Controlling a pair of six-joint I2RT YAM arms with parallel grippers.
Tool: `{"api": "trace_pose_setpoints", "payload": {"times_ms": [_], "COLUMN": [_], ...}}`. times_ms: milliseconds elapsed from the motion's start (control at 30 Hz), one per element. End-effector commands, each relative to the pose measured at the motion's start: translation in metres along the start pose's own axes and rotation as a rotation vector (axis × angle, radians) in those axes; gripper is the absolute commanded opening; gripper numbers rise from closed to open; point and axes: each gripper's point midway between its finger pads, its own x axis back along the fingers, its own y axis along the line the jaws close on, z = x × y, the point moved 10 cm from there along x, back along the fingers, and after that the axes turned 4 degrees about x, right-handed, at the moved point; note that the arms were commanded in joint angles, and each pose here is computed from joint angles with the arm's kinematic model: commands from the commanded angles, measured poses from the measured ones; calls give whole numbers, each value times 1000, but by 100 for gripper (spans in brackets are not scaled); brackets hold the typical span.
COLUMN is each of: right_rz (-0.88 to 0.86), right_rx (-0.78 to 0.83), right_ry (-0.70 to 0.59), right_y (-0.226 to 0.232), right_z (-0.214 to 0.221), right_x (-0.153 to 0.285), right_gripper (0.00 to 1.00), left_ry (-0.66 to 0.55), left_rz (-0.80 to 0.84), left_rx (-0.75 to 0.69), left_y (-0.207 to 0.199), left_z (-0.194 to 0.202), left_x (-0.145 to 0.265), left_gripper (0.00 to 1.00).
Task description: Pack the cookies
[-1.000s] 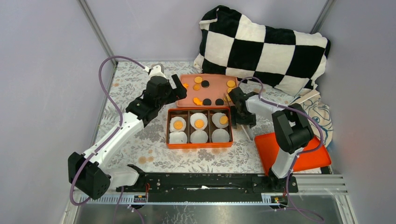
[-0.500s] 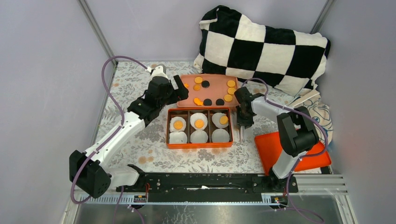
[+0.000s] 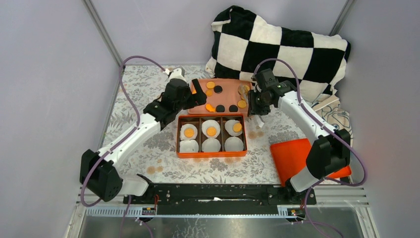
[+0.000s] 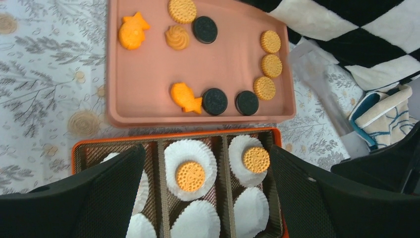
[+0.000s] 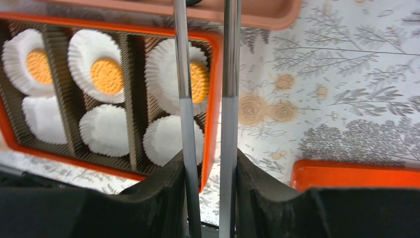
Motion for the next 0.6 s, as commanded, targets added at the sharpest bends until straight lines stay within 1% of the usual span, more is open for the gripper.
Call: {"api": "trace_pose_setpoints", "payload": {"times_ms": [0,167,300,433,567], "right_rz": [-141,-84,-45,-4,50], "right_rx": [31,37,38,33,18], "right_ry": [22,-10,-39,-5,24], "right_y": [10,7,5,4,-1], "right_z": [-1,-6,-16,-24,-18], "right_x": [18,23,14,-2,-11], "right_gripper": [38,38,39,41,42], "left_ry": [-48,-27,-32,-57,-71], "left_rz": [104,110,93,72,56], "left_rx": [9,-7,-7,-16,-27], "left_y": [-30,-34,-29,-25,-22], "left_z": [-21,-12,-8,-10,-12], "left_x": [-9,-13,-11,-6,-1], "left_gripper": [99,99,99,99,99]}}
